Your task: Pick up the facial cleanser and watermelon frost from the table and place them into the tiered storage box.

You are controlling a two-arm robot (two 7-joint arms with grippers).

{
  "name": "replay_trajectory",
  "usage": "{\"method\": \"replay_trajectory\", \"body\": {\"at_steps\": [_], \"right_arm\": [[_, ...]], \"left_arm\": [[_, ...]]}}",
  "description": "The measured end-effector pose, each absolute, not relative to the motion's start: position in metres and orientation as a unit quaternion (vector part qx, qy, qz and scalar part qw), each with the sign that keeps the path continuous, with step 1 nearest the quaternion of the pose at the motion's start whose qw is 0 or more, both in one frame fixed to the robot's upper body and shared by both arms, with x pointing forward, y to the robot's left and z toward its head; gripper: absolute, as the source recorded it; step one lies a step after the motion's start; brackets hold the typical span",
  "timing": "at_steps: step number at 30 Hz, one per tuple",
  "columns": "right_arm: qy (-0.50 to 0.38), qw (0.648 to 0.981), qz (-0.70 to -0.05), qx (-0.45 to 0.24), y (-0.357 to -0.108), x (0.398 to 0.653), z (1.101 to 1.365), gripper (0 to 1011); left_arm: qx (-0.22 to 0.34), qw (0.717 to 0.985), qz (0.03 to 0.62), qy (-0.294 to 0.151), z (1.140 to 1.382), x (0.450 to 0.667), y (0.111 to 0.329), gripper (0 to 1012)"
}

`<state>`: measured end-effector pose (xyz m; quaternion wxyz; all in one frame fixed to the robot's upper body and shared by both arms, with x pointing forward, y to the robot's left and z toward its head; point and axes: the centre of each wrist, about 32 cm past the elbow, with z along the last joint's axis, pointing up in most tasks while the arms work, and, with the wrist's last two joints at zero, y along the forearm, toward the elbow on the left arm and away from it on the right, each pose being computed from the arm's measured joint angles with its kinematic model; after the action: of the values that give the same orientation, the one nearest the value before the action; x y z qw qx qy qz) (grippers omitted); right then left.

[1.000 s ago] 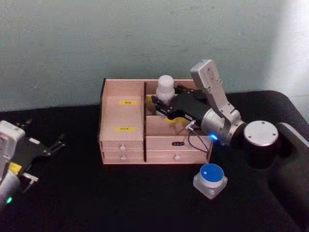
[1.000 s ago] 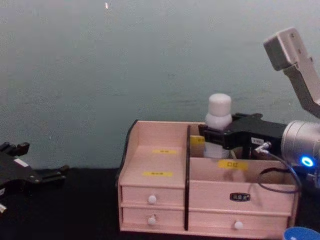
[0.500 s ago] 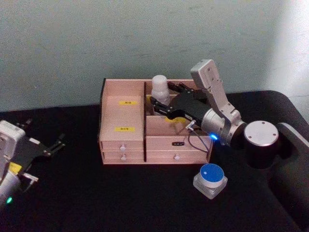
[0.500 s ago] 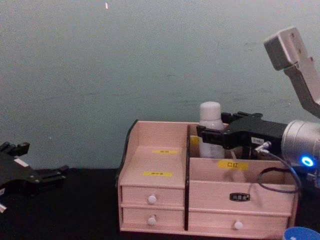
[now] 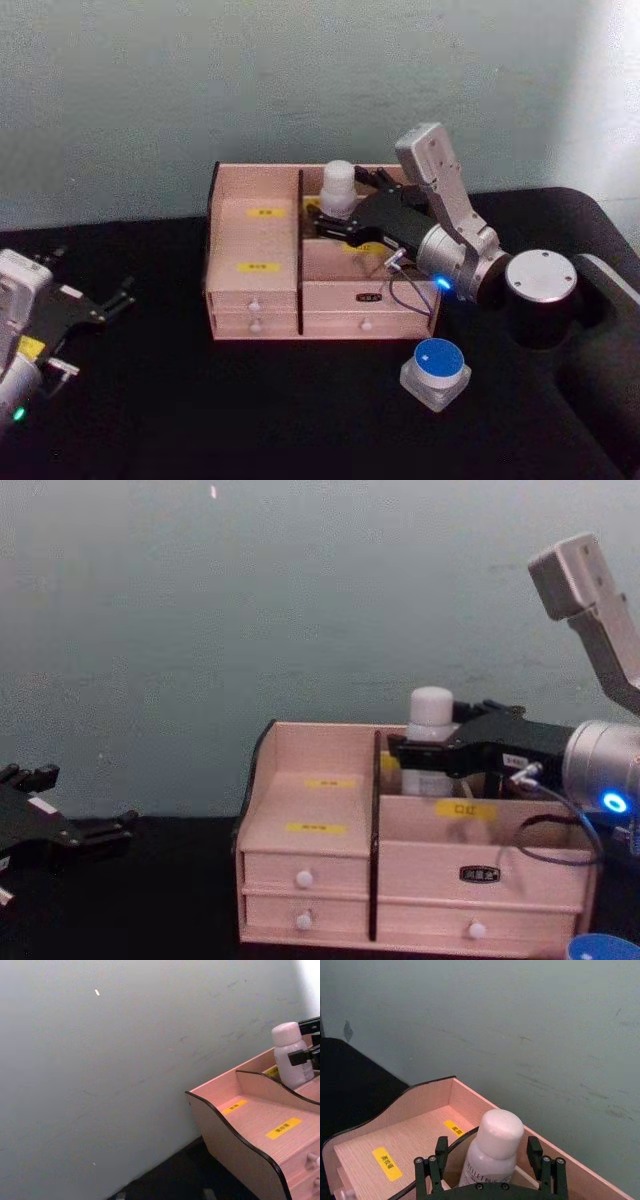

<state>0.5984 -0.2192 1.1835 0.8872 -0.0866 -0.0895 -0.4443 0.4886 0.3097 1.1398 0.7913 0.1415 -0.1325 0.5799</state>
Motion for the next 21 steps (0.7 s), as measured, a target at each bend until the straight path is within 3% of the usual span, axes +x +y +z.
{"method": "replay_trajectory", "body": {"at_steps": [12, 21], "right_arm": [[-0.115, 0.887, -0.444, -0.060, -0.231, 0.580, 1.195, 1003], [-0.120, 0.899, -0.419, -0.031, -0.263, 0.541, 1.210, 1002]], "left_arm": [[0.141, 0.791, 0.580, -0.132, 1.140, 0.489, 0.310, 1001], [0.142, 0.791, 0.580, -0.132, 1.140, 0.489, 0.310, 1001]]}}
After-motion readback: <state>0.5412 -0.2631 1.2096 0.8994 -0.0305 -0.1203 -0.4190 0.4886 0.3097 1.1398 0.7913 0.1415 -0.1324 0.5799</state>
